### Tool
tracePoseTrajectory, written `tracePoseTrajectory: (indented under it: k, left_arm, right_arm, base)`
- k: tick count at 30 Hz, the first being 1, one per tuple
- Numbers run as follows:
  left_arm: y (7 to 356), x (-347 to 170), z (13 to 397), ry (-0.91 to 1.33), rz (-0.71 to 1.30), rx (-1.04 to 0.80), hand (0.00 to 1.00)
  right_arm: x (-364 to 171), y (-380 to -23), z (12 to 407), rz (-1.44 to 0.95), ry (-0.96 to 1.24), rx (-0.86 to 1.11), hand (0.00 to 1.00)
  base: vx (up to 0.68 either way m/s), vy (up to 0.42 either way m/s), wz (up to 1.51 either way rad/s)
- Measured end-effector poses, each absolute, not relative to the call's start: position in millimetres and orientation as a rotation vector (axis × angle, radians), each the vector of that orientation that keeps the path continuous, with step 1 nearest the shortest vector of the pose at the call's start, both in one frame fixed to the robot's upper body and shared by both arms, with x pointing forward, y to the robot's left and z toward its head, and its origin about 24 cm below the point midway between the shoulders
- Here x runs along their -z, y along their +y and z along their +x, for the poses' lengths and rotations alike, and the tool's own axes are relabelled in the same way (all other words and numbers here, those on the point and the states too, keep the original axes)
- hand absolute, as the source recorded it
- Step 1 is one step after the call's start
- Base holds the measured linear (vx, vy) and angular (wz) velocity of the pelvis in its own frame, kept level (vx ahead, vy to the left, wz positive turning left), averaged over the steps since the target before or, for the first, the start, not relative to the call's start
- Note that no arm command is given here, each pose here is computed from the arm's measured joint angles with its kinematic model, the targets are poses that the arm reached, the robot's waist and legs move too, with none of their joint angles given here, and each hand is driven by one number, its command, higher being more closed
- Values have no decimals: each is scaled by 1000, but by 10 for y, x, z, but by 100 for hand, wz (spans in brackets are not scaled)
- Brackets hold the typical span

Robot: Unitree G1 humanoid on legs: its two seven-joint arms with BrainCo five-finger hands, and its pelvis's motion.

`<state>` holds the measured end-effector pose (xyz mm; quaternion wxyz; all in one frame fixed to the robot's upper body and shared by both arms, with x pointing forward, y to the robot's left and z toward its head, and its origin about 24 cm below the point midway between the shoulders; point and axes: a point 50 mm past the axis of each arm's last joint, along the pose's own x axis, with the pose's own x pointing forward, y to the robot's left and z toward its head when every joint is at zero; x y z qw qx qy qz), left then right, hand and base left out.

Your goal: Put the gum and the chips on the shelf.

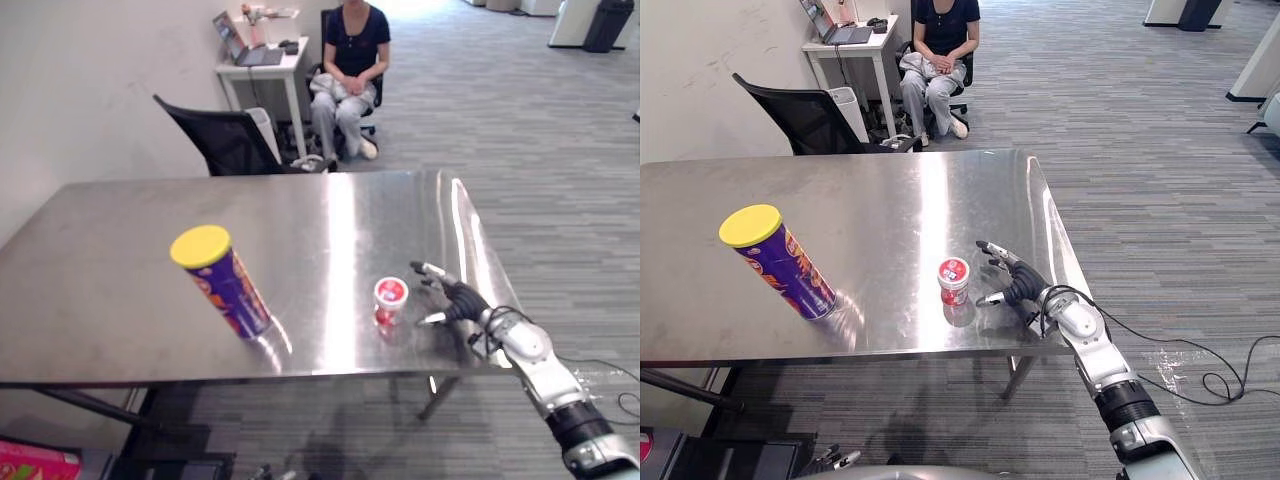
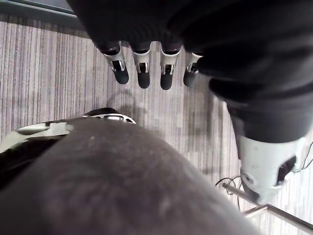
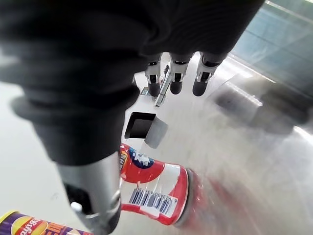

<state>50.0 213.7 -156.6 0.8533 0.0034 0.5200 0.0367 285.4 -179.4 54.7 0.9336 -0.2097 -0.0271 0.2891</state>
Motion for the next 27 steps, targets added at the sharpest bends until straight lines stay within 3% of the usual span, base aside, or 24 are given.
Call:
tracePoseTrajectory:
  k: [27]
  left_arm:
    - [2120, 1553, 539, 1077, 7, -80, 0]
  right_arm:
    - [-550, -1605, 3014, -384, -72, -576, 0]
  base:
    - [-4, -3, 4]
